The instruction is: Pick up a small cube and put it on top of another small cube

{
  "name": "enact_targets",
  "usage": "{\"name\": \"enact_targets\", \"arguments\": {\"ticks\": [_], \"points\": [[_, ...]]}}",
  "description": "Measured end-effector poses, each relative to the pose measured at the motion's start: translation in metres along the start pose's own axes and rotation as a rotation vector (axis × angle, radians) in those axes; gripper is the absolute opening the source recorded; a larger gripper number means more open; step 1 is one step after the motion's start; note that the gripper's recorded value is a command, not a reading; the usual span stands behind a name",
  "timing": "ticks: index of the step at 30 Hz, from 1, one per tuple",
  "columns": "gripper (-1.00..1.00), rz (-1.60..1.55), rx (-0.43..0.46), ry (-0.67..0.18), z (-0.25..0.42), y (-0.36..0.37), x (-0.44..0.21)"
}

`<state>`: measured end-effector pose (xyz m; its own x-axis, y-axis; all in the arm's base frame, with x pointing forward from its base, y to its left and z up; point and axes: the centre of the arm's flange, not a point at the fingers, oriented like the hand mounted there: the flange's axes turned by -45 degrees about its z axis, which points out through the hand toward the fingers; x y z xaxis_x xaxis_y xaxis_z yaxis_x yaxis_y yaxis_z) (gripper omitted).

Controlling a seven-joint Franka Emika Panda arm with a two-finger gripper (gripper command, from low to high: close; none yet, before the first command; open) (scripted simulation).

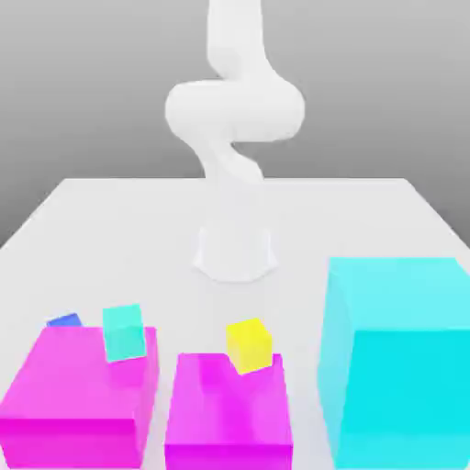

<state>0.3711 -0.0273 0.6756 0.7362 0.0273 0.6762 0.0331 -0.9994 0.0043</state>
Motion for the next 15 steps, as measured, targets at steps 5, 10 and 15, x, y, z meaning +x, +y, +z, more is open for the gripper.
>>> {"name": "enact_targets", "arguments": {"ticks": [5,10,15], "points": [[0.00,-0.082,0.039,-0.112,0.083,0.053,-0.027],[0.00,-0.157,0.075,-0.215,0.155,0.100,-0.072],[0.00,-0.222,0.104,-0.305,0.208,0.137,-0.125]]}}
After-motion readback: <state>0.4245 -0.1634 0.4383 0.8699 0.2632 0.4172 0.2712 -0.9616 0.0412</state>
